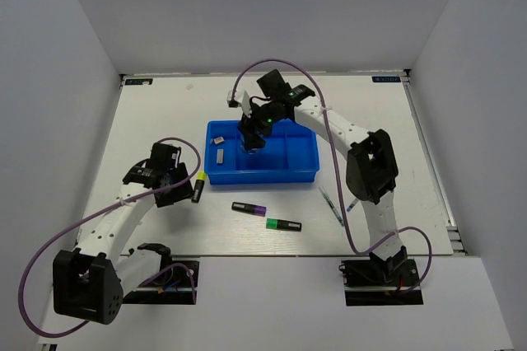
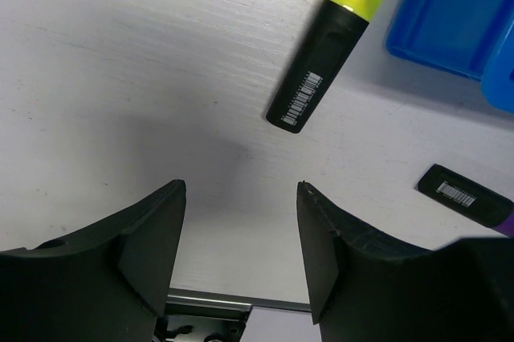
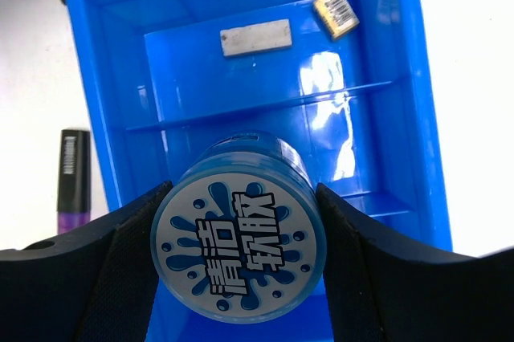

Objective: Sort the stationery into containers
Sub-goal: Place the stationery in the storage box.

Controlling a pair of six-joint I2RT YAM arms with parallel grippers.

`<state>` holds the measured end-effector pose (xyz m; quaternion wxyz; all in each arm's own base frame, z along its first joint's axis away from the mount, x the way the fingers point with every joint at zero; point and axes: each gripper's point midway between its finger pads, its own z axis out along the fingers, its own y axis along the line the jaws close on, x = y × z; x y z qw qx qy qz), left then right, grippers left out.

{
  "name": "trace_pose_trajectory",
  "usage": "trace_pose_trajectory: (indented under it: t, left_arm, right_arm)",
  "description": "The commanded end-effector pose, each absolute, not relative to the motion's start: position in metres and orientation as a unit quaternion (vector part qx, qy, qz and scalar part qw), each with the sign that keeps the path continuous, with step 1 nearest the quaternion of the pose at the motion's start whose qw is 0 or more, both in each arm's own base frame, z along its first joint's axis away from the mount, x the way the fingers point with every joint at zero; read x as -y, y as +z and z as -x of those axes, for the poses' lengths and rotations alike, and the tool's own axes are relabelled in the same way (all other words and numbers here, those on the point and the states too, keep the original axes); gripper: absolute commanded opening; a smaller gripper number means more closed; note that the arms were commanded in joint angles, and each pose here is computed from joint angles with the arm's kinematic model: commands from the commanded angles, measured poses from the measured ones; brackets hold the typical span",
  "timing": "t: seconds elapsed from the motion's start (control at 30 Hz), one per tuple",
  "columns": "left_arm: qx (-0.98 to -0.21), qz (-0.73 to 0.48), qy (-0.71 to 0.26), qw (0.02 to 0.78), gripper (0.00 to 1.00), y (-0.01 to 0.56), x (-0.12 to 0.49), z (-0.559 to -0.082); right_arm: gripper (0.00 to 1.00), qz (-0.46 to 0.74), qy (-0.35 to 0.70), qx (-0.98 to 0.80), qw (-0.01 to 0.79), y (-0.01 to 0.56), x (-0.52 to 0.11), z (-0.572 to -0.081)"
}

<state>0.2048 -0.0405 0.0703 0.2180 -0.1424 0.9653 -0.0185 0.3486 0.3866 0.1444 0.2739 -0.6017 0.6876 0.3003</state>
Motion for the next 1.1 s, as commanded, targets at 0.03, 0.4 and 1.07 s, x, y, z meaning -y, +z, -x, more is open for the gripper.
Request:
trace_pose_trajectory:
  t: [0.03,0.4,1.07]
  left_arm:
    - [-0.965,0.136,-0.033,0.222,0.68,0.071,0.045,-0.206]
    - [-0.965,0.137,-0.035,0.219,0.68,0.069,0.046,-0.206]
    - [-0.969,0.096,-0.062,0.218,0.61,0.067,0.062,-0.238]
  right_arm:
    - [0.0,0.601,0.284,-0.667,0.336,0.163,-0.403,-0.37]
    - [0.0,0.61,0.257,-0.68,0.315,0.125,-0.407,-0.376]
    - [0.83,0.613,0.246,-0.678,0.324,0.148,-0.4,-0.363]
